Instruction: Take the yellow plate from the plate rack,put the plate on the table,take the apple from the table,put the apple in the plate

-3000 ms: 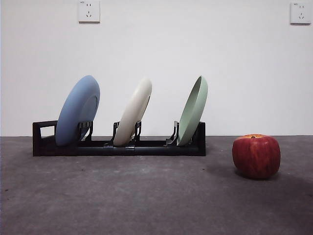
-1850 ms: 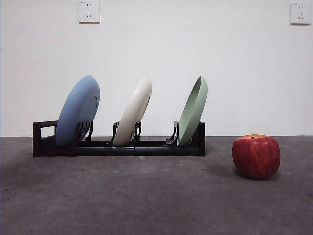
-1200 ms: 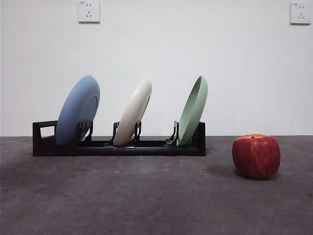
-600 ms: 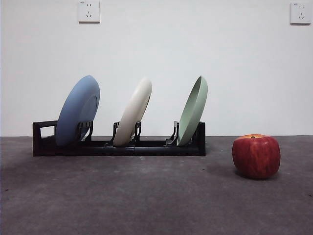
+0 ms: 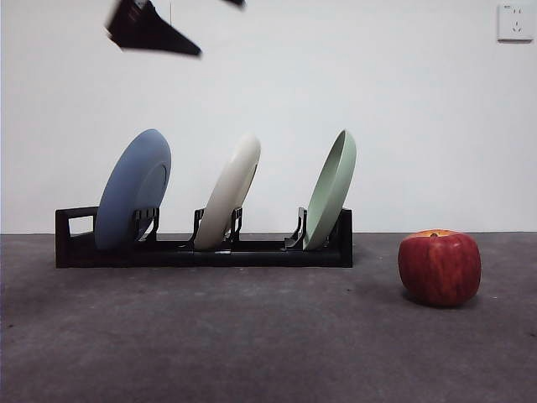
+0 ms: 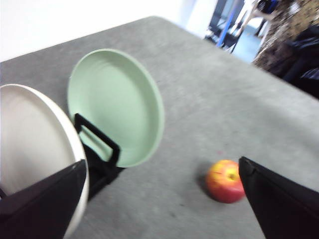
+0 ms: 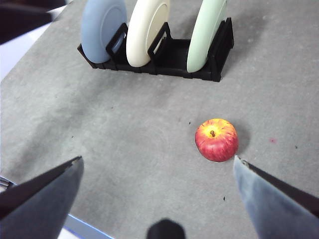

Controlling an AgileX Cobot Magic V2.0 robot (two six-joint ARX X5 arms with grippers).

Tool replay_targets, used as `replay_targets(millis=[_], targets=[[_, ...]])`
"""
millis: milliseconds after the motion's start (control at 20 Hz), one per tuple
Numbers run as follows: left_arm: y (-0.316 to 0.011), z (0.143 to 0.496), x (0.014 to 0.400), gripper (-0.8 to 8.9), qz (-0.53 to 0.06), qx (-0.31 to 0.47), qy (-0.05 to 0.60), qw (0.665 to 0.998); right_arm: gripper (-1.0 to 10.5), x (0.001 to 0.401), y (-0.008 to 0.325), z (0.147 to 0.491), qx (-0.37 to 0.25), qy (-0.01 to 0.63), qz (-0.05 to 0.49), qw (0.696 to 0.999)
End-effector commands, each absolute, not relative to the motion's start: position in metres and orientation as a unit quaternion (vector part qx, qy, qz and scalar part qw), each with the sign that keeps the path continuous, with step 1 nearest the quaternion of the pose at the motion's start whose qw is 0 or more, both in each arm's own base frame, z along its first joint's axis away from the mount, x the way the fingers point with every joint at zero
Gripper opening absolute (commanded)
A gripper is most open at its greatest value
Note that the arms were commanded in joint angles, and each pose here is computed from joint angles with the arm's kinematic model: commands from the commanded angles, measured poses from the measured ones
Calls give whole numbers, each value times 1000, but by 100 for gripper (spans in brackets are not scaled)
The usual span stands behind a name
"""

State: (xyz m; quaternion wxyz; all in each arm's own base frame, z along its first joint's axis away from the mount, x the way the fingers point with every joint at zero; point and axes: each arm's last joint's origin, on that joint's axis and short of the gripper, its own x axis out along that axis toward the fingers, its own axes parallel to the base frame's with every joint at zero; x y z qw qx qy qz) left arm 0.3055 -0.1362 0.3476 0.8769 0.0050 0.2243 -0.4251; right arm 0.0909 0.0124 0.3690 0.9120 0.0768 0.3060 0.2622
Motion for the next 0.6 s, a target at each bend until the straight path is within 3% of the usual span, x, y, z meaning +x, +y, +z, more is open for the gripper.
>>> replay_targets(millis=[50, 250, 600], targets=[[-153, 333, 339, 534, -413, 36, 233, 880, 506, 93, 13, 369, 76, 307, 265, 911], [-172, 311, 383, 534, -366, 71, 249, 894, 505, 98, 12, 368, 79, 316, 264, 908], [-180, 285, 405, 529, -329, 85, 271, 901, 505, 98, 12, 368, 80, 318, 264, 907]])
